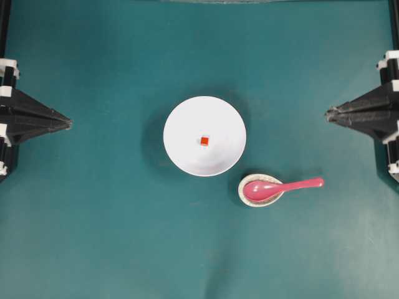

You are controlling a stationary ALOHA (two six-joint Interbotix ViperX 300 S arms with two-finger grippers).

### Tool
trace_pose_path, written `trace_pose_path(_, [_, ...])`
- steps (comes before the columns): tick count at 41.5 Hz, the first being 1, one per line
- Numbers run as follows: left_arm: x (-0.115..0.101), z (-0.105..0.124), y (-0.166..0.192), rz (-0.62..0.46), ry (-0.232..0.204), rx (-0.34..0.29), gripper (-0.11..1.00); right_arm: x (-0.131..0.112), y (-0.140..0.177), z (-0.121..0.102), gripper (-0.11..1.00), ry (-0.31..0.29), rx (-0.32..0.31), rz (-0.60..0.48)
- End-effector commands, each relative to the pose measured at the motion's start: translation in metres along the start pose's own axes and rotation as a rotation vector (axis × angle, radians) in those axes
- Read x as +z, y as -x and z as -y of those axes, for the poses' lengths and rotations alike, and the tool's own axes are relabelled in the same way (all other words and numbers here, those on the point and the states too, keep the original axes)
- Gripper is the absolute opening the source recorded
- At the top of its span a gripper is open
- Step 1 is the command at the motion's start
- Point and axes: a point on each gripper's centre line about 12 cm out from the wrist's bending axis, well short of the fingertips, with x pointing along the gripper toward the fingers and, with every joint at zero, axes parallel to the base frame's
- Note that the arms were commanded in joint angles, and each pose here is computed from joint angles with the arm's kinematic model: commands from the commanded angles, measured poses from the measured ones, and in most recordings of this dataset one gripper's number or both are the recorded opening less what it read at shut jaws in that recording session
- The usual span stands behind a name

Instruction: Grip the spoon and scoop the red block from the bowl with right arm.

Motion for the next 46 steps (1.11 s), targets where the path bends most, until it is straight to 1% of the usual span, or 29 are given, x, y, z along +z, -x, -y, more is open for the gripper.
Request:
trace_pose_path(1, [0.013, -0.001, 0.001, 0.031, 0.001, 0.005, 0.00, 0.009, -0.001, -0.001, 0.29, -0.017, 0.003, 0.006])
trace_pose_path(4, [0.013, -0.001, 0.001, 0.031, 0.001, 0.005, 0.00, 0.006, -0.002, -0.001, 0.43, -0.026, 0.002, -0.012])
trace_pose_path(6, [0.012, -0.001, 0.000, 0.029, 0.001, 0.005, 0.00, 0.004, -0.002, -0.001, 0.49, -0.030, 0.002, -0.025])
trace_pose_path(8, [0.013, -0.001, 0.001, 0.031, 0.001, 0.005, 0.00, 0.002, -0.002, -0.001, 0.52, -0.034, 0.002, -0.035])
trace_pose_path(16, [0.012, -0.002, 0.000, 0.029, 0.001, 0.012, 0.00, -0.016, -0.010, -0.003, 0.54, -0.037, 0.009, -0.114])
trace_pose_path(26, [0.012, -0.005, 0.001, 0.029, -0.004, 0.029, 0.00, -0.062, -0.020, -0.009, 0.54, -0.045, 0.033, -0.249])
trace_pose_path(29, [0.012, -0.005, 0.000, 0.026, -0.011, 0.029, 0.00, -0.072, -0.021, -0.010, 0.54, -0.045, 0.037, -0.257])
trace_pose_path(37, [0.011, -0.006, 0.001, 0.023, -0.011, 0.033, 0.00, -0.101, -0.022, -0.013, 0.54, -0.084, 0.036, -0.259])
trace_pose_path(46, [0.011, -0.007, 0.000, 0.021, -0.011, 0.035, 0.00, -0.127, -0.016, -0.025, 0.54, -0.111, 0.072, -0.222])
